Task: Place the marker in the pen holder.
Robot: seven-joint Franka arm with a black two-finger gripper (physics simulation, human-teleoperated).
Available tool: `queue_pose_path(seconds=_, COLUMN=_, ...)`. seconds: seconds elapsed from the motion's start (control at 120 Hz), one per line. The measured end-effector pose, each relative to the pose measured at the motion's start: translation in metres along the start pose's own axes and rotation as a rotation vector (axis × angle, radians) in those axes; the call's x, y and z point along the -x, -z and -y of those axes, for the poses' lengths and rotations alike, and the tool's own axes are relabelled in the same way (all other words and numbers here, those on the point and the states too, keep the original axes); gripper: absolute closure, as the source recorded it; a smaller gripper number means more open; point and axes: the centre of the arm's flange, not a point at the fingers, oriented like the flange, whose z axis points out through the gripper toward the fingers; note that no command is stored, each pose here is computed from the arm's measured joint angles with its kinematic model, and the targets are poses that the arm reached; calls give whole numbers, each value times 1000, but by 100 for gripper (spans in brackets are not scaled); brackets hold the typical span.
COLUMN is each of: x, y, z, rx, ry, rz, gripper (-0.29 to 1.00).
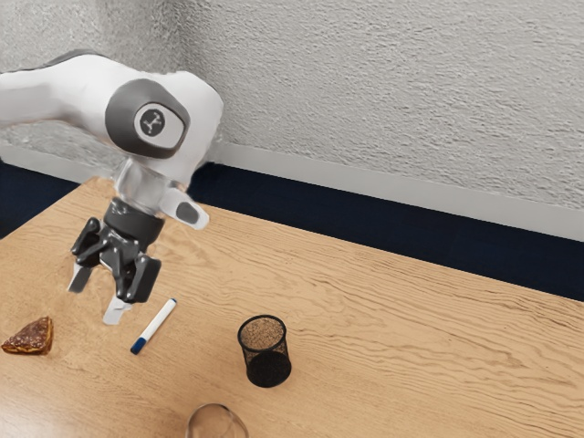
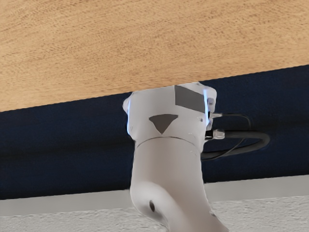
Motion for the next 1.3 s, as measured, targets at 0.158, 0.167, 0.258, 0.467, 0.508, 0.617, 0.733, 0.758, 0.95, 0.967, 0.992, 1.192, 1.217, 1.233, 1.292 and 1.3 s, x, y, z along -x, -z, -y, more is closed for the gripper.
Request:
queue_pose_path(seconds=0.158, x=-19, y=102, z=43, rx=37, ry=53, rz=-496, gripper=0)
queue_pose_path(seconds=0.167, x=-27, y=98, z=49, rx=45, ry=61, rz=-493, gripper=0)
queue_pose_path(seconds=0.258, x=-122, y=34, z=109, rx=115, ry=145, rz=-451, gripper=17)
queue_pose_path(seconds=0.467, x=-230, y=-18, z=139, rx=110, ry=172, rz=-565, gripper=53)
queue_pose_path(seconds=0.508, x=-233, y=-19, z=151, rx=110, ry=188, rz=-594, gripper=56)
queue_pose_path(seconds=0.617, x=-233, y=-31, z=175, rx=114, ry=216, rz=-636, gripper=62)
queue_pose_path(seconds=0.733, x=-236, y=-36, z=177, rx=110, ry=209, rz=-667, gripper=62)
queue_pose_path(seconds=0.758, x=-237, y=-37, z=178, rx=109, ry=207, rz=-672, gripper=61)
queue_pose_path(seconds=0.95, x=-241, y=-44, z=185, rx=104, ry=203, rz=-700, gripper=56)
queue_pose_path(seconds=0.967, x=-241, y=-45, z=185, rx=104, ry=203, rz=-701, gripper=55)
queue_pose_path(seconds=0.992, x=-241, y=-47, z=186, rx=104, ry=203, rz=-702, gripper=55)
queue_pose_path(seconds=1.192, x=-246, y=-50, z=192, rx=97, ry=199, rz=-725, gripper=53)
queue_pose_path(seconds=1.217, x=-247, y=-49, z=193, rx=95, ry=200, rz=-729, gripper=53)
queue_pose_path(seconds=1.233, x=-248, y=-48, z=194, rx=94, ry=201, rz=-733, gripper=53)
queue_pose_path(seconds=1.292, x=-253, y=-45, z=200, rx=89, ry=206, rz=-743, gripper=53)
queue_pose_path(seconds=1.3, x=-253, y=-45, z=200, rx=88, ry=206, rz=-743, gripper=53)
